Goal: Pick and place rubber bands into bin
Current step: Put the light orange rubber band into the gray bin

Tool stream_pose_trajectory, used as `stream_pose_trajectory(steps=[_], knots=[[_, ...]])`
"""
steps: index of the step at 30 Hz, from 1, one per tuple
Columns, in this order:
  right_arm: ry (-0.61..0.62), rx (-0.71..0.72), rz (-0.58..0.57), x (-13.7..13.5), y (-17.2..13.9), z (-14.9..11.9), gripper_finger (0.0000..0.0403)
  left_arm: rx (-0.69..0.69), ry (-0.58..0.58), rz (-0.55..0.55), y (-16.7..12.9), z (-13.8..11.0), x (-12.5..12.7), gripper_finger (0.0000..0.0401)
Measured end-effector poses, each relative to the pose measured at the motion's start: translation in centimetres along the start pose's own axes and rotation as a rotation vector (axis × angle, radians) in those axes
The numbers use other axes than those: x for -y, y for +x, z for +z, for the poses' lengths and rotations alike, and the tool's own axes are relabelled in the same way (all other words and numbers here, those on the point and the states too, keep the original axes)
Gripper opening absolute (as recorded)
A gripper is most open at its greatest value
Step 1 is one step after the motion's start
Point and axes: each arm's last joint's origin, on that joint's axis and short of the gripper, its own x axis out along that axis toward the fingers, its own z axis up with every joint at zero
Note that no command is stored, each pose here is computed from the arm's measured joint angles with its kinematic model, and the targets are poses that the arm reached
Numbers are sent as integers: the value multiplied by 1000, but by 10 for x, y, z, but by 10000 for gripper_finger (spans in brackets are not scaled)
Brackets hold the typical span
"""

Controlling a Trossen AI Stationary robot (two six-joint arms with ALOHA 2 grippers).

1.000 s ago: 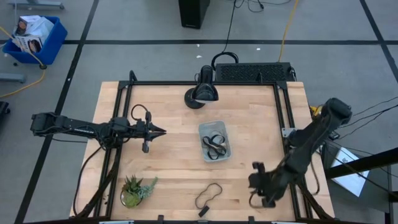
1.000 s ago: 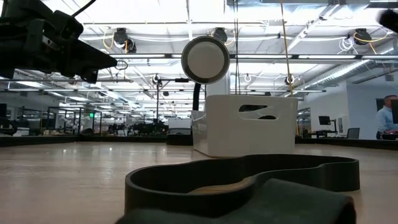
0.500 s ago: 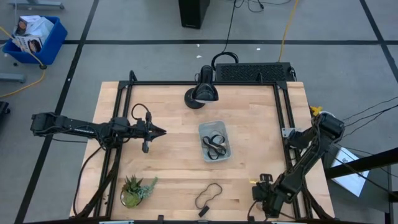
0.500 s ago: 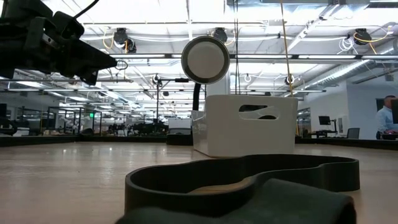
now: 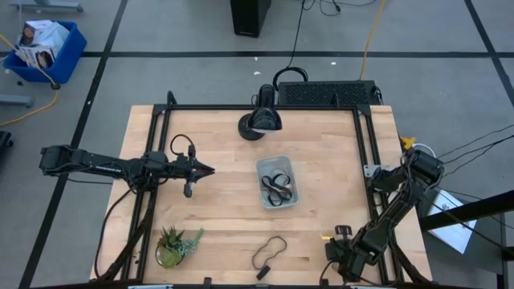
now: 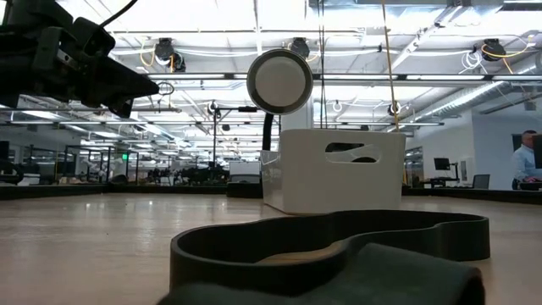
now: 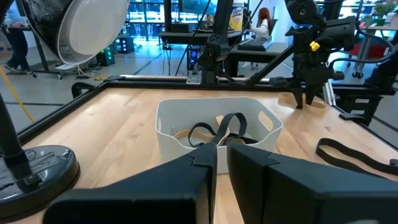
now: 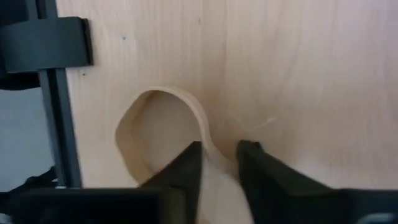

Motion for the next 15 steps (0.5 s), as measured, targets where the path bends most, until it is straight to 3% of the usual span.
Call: stream_pose_trajectory(steps=[3,8,15], knots=[[-16,22,0,1,-1,3,13,0,0,0,0,0,0,47],[-84,159,-39,8,-15,15,8,0,0,0,0,0,0,47],[-192,432,8,26,-78,38,3,0,7,0,0,0,0,47]])
